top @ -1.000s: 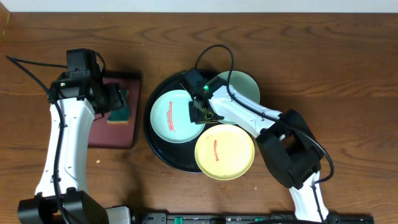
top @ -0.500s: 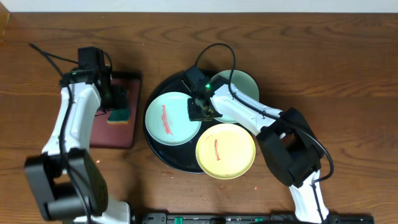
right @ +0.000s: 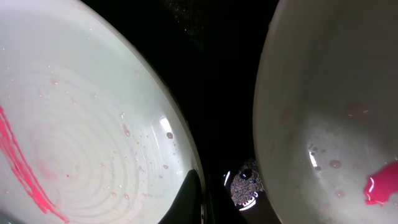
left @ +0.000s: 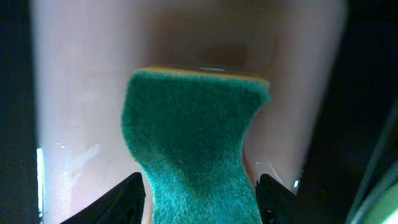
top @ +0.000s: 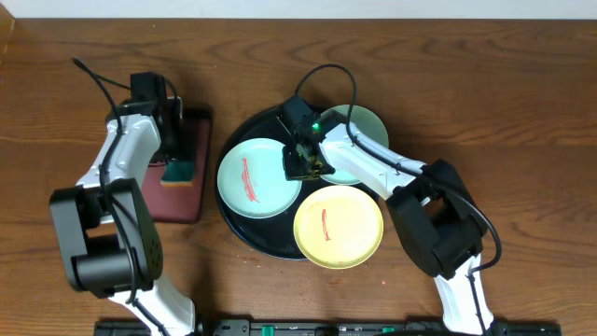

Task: Clean dirty plates on tray and stack at the side
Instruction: 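Lift the sponge with left gripper and move it over the plate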

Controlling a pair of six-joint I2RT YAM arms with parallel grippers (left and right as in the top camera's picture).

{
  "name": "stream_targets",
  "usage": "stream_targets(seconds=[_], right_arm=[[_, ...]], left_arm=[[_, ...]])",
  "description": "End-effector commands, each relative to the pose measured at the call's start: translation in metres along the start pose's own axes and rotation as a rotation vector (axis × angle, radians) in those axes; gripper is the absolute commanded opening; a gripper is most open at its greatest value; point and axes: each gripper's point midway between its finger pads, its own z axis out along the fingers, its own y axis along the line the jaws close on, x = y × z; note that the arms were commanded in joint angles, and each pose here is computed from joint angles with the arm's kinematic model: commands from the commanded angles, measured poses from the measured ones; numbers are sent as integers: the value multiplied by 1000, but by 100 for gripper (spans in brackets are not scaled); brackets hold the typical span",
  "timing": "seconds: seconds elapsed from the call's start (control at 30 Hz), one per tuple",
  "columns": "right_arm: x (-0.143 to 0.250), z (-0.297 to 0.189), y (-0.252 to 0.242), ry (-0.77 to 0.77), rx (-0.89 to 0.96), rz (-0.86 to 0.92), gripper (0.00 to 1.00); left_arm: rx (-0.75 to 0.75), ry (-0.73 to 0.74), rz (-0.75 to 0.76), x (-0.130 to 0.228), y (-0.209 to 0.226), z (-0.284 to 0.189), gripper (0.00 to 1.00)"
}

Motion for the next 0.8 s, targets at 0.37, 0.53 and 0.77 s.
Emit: stream_targets(seconds=[0.37,0.53,0.77], right_arm=[[2,15,-8,19,25,-12,1],[2,15,-9,19,25,-11,1],[3,15,-8,23,19,-10,1]], left_arm=[[12,62,-16,7,0,23,7],[-8,14,-84,-6,5,5,7],[92,-68,-120,-17,-9,-64,7]])
